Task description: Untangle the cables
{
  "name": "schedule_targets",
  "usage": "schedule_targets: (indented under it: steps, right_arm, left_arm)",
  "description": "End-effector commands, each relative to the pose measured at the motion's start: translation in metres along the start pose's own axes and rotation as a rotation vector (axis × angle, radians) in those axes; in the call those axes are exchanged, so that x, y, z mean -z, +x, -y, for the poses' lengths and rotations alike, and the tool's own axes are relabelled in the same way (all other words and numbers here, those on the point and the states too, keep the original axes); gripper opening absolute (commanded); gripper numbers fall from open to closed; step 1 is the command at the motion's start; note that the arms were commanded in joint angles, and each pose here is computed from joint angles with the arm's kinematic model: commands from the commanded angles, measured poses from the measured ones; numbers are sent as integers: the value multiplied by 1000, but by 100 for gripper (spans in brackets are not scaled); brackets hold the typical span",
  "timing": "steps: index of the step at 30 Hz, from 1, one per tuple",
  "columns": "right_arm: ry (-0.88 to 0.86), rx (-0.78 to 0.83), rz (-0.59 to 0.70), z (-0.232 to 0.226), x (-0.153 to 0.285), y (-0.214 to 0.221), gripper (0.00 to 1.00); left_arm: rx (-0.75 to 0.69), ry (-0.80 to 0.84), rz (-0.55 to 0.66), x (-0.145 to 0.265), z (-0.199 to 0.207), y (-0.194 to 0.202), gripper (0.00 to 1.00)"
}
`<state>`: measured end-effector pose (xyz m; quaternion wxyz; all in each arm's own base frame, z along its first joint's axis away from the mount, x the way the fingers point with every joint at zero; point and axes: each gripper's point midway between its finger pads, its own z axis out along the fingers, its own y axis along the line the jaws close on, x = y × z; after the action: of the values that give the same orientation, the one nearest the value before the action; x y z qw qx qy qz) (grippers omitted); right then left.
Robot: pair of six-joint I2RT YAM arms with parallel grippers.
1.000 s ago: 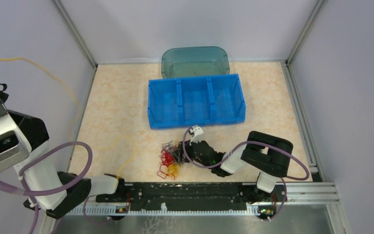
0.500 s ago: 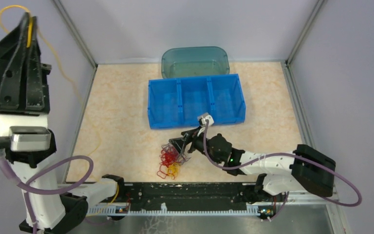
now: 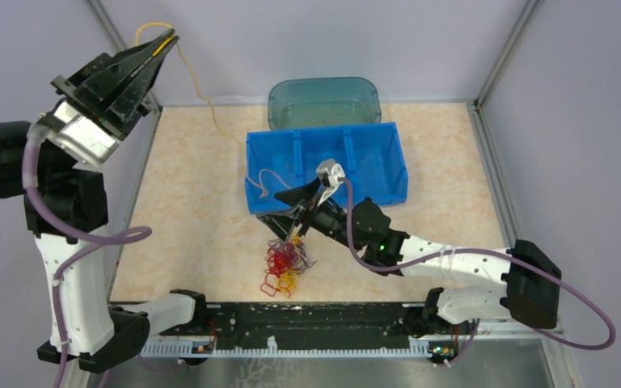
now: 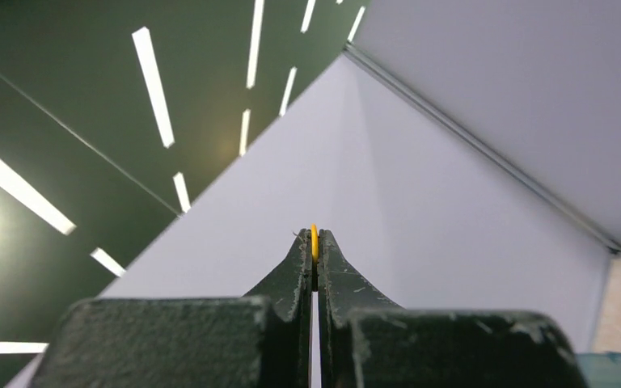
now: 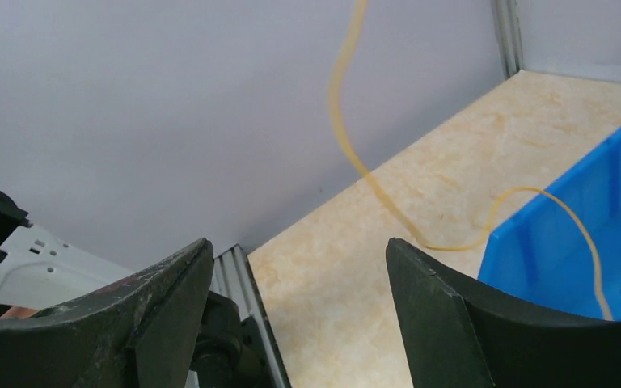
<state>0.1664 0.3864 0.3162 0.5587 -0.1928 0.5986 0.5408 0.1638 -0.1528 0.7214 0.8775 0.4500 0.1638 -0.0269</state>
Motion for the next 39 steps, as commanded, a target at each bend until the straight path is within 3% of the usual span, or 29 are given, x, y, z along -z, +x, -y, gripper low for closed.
schedule_targets:
  steps: [1, 10, 17, 30, 39]
  right_arm:
    - [-66, 53, 62, -19, -16, -32, 79]
    - [75, 56, 53, 31, -48, -40, 75]
    - [120, 65, 57, 45, -54, -42, 74]
    - [201, 30, 52, 66, -31, -31, 73]
    - [344, 52, 99, 92, -4, -36, 72]
  left_arm:
    - [130, 93, -47, 4, 32, 28, 0]
    - [208, 62, -85, -2, 40, 72, 0]
    - [239, 28, -106, -8, 38, 97, 0]
    - [82, -31, -64, -22, 9, 95, 0]
    - [89, -38, -72, -26, 18, 120, 0]
